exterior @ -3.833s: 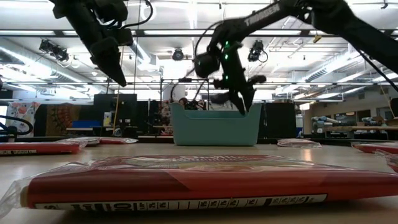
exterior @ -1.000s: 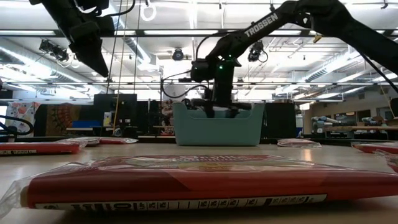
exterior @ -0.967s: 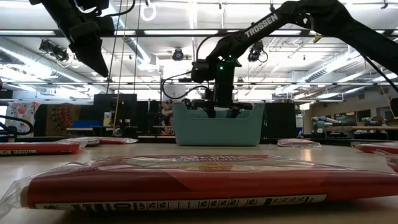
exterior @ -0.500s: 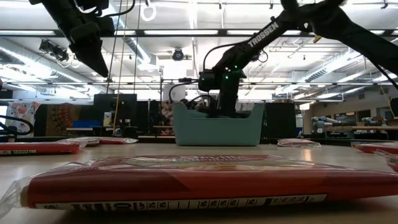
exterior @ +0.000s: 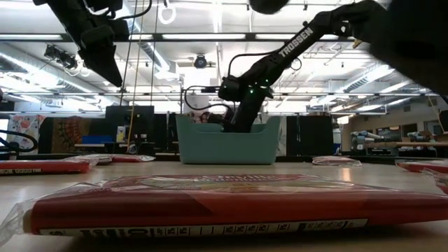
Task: Sort popcorn bags into baskets
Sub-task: Put the popcorn bag into the bin
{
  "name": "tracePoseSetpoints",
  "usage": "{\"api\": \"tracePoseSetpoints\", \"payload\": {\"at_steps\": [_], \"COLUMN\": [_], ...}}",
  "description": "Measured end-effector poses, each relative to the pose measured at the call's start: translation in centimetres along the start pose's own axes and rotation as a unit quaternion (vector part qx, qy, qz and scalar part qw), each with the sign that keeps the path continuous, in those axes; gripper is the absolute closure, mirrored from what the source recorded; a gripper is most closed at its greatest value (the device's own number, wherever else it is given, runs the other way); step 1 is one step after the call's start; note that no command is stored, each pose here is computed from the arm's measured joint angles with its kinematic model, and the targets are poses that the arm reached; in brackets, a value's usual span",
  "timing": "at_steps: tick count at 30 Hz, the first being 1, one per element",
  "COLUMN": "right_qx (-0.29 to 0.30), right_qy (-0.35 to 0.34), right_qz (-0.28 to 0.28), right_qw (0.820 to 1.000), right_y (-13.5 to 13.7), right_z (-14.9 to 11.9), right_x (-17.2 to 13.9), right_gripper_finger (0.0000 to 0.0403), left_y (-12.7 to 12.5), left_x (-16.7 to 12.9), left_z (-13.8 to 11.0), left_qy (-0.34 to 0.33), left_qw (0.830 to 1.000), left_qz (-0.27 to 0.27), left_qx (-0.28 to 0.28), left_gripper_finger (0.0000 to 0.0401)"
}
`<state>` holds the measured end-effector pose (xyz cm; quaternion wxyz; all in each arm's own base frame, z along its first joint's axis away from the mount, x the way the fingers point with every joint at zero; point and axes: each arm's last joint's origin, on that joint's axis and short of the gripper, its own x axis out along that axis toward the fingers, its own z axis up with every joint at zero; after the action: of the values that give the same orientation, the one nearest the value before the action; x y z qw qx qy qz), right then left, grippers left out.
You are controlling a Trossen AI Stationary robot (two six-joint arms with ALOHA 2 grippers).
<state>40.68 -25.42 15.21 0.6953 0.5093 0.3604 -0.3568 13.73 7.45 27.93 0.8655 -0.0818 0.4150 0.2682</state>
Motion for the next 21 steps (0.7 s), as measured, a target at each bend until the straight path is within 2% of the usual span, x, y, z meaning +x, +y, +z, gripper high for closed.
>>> {"api": "tracePoseSetpoints", "payload": {"at_steps": [3,4,10,14,21], "right_qx": [-0.004,-0.009,-0.024,-0.024,-0.024], "right_qy": [-0.012,-0.014,-0.038,-0.060,-0.107], "right_qz": [-0.012,-0.015,-0.040,-0.061,-0.177], "right_qw": [1.000,1.000,0.998,0.996,0.978], "right_y": [0.0,0.0,0.5,1.0,0.6], "right_z": [-0.1,-0.1,-0.3,-0.3,-1.5], "right_x": [0.0,0.0,-1.7,-5.2,-12.4], "right_gripper_finger": [0.0381,0.0388,0.0393,0.0396,0.0402], "left_y": [0.0,0.0,0.0,0.1,0.0], "left_x": [0.0,0.0,0.0,0.0,0.0], "left_z": [0.0,0.0,0.0,0.0,0.6], "left_qy": [0.000,0.000,0.000,-0.002,-0.033], "left_qw": [1.000,1.000,1.000,1.000,0.999], "left_qz": [0.000,0.000,0.006,0.010,0.009], "left_qx": [0.000,0.000,0.000,0.001,0.000], "left_gripper_finger": [0.0264,0.0264,0.0264,0.0264,0.0264]}}
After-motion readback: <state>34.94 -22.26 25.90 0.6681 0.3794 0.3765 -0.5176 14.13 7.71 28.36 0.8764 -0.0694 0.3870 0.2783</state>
